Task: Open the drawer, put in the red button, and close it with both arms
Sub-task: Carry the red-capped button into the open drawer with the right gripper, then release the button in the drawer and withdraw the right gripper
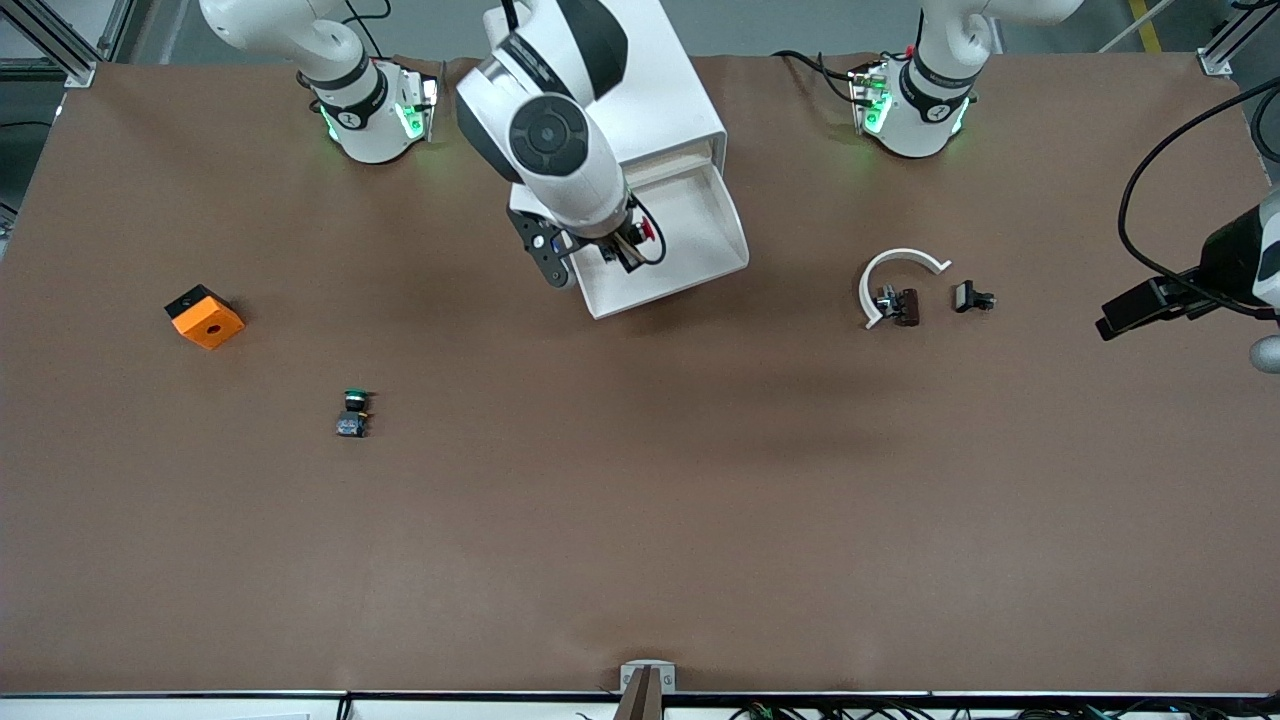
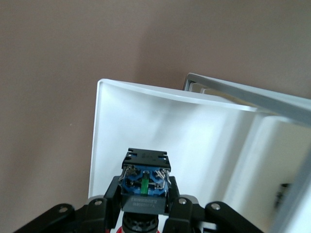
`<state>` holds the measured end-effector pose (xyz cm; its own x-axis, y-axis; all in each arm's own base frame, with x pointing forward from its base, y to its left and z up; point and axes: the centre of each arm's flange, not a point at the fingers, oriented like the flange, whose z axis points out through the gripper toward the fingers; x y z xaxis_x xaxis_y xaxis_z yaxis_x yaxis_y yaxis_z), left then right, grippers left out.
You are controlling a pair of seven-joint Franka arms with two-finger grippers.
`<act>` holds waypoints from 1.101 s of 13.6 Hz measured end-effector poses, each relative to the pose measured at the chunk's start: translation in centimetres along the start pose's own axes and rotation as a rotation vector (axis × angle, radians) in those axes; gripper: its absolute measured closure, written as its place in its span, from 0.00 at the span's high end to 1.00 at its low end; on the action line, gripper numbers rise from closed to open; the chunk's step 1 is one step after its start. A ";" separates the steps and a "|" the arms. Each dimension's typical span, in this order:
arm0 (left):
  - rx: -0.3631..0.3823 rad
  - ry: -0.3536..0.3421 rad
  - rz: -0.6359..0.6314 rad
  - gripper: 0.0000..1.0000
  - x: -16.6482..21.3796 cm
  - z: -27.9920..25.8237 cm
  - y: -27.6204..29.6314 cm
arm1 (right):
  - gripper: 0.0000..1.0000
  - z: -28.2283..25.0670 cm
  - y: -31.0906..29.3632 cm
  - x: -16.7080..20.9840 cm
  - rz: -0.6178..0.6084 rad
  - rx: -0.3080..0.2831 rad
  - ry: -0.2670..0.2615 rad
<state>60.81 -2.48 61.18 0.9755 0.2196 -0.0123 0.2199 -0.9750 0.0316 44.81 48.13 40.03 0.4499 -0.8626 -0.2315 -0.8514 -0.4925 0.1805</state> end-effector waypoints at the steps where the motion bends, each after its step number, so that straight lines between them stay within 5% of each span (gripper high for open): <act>1: -0.018 -0.008 0.009 1.00 0.1 0.2 0.0 | 0.41 1.3 -0.3 -0.4 0.003 -0.008 0.004; 15: -0.079 -0.045 0.005 1.00 -0.7 4.6 4.8 | 0.41 6.0 -1.0 -2.8 0.043 -0.022 0.026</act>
<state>61.13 -7.52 56.71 0.9759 0.2109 -0.0565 0.2161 -0.9701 0.1104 42.79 51.71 34.80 0.4202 -0.8854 -0.1986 -0.8638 -0.4574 0.2112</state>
